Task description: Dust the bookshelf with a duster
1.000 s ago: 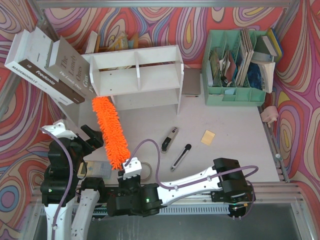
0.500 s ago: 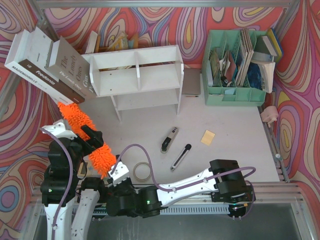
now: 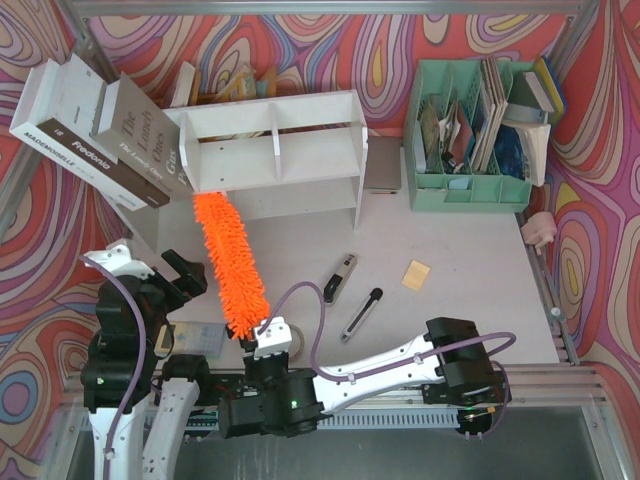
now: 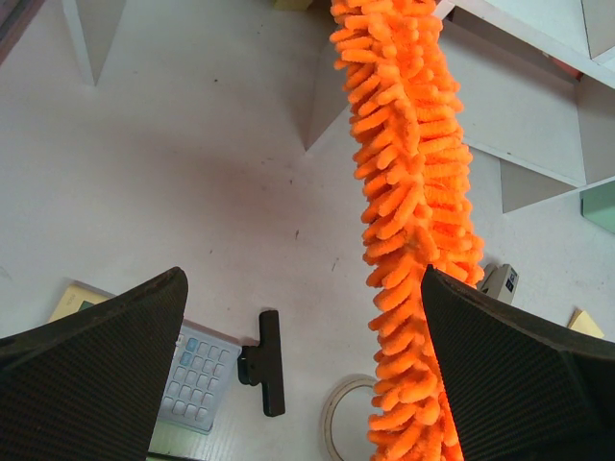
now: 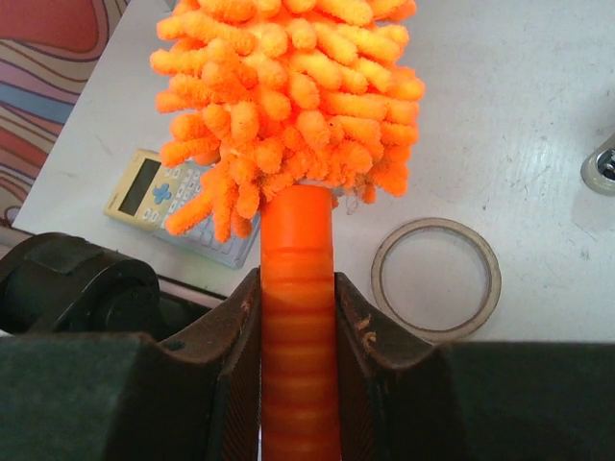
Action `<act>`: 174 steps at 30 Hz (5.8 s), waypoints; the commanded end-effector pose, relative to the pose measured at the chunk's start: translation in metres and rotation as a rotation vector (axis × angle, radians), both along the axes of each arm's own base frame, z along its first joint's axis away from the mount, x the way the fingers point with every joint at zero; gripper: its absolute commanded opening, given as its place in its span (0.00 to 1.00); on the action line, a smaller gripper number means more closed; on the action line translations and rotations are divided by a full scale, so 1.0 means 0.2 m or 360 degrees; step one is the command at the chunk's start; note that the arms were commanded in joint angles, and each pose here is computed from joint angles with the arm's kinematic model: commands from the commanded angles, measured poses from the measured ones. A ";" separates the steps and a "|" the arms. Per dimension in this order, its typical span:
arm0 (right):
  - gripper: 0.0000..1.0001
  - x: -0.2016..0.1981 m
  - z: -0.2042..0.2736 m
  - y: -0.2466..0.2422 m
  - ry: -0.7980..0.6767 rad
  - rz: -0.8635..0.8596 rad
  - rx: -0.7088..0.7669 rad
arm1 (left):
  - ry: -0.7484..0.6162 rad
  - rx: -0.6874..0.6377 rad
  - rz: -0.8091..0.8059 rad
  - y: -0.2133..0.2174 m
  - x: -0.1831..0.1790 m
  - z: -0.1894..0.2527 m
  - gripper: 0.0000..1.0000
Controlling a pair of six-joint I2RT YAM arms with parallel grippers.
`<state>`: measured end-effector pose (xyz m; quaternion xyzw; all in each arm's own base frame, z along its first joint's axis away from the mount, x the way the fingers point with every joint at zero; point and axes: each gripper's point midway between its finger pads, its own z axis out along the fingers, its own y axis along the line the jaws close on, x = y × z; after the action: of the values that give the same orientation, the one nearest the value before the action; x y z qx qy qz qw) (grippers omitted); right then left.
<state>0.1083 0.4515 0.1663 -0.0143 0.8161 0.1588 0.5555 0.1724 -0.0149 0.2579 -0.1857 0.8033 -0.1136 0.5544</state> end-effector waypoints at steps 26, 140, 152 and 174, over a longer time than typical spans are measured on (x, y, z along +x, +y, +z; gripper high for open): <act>0.00 0.05 0.17 0.07 -0.0164 0.0040 0.0134 | 0.0002 0.0003 0.0010 0.01 0.01 -0.01 0.98; 0.00 0.24 0.33 0.33 -0.0090 0.0435 0.0149 | -0.0014 0.0017 0.0068 0.04 0.00 -0.01 0.98; 0.00 0.22 -0.11 0.38 0.0130 0.0461 -0.0036 | -0.0023 0.0016 0.0071 0.04 -0.01 0.00 0.98; 0.00 0.33 0.30 0.44 -0.0074 0.0462 0.0186 | -0.0022 0.0015 0.0072 0.04 -0.01 0.00 0.98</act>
<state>0.1628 0.5294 0.1463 -0.1573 0.8258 0.2244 0.4930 0.1711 -0.0100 0.2594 -0.1931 0.7980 -0.1041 0.5612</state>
